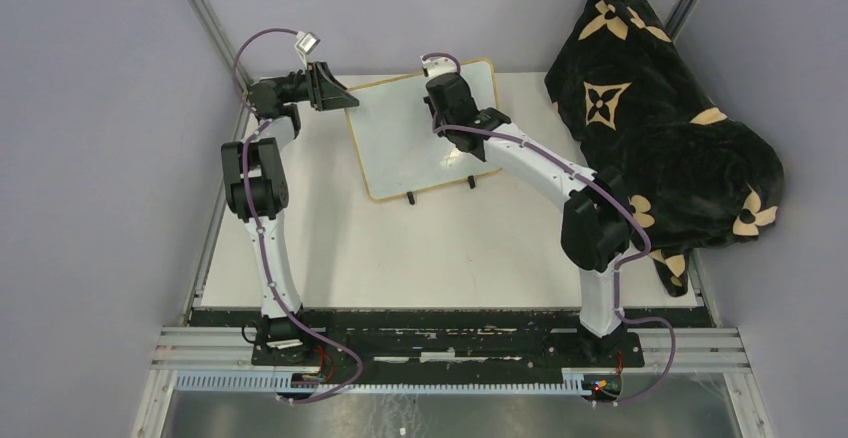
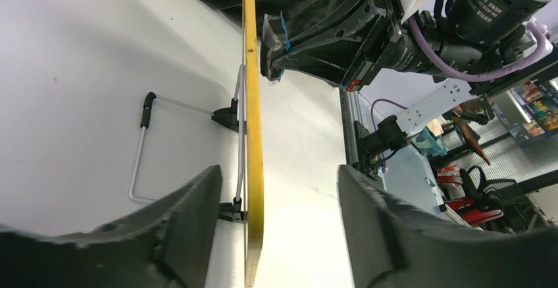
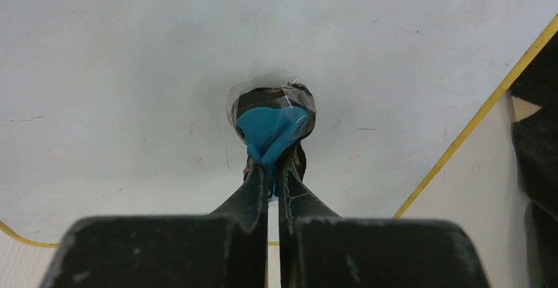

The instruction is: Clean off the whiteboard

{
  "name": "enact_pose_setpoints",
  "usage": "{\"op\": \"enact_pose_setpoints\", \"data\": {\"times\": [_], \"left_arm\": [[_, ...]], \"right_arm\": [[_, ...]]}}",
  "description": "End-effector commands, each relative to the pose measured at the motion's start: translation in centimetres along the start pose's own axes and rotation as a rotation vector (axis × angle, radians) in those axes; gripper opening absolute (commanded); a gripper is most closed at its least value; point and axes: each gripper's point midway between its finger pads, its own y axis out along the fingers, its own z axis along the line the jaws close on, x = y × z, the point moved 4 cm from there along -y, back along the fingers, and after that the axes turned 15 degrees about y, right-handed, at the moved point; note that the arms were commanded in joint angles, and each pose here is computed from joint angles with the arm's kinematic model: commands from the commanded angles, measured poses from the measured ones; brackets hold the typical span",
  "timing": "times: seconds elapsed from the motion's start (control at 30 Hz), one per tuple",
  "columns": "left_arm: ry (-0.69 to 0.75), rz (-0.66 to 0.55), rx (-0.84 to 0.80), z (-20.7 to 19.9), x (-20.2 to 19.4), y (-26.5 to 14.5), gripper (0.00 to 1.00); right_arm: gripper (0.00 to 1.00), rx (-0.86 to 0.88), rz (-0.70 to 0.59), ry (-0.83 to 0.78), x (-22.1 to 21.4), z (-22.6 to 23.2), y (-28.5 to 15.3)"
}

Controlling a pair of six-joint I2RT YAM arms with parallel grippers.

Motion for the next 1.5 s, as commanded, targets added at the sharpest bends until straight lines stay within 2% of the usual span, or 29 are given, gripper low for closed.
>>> {"op": "enact_pose_setpoints", "data": {"times": [0.0,0.1,0.13,0.5,0.77,0.9,1.1,1.3,1.47], "left_arm": [[0.242,0.076,0.012,-1.9,1.6,-1.2,0.79],[0.245,0.071,0.029,-1.4,1.7,-2.0,0.98],[0.248,0.069,0.035,-1.3,1.8,-2.3,0.99],[0.216,0.04,0.124,-1.7,2.6,-6.5,0.99],[0.228,0.008,0.209,-5.8,2.0,-10.0,0.99],[0.216,-0.013,0.265,-10.0,1.2,-11.3,0.99],[0.189,-0.028,0.296,-18.1,-1.2,-9.8,0.99],[0.035,-0.05,0.293,-24.4,-4.5,-7.5,0.99],[0.103,-0.042,0.311,-29.0,-6.4,-6.0,0.99]], "right_arm": [[0.01,0.046,-0.097,0.062,3.6,0.2,-2.8],[0.01,0.05,-0.103,0.063,3.9,0.0,-3.6],[0.01,0.051,-0.107,0.063,4.1,-0.1,-3.8],[0.01,0.047,-0.143,0.027,6.8,-2.0,-8.6],[0.01,0.038,-0.114,0.029,7.6,-4.2,-13.5],[0.01,0.017,-0.042,0.031,5.8,-5.9,-16.0],[0.01,-0.026,0.085,0.037,1.0,-8.6,-18.7],[0.01,-0.035,0.198,0.034,-4.1,-10.2,-19.6],[0.01,-0.043,0.223,0.047,-6.3,-10.5,-19.0]]}}
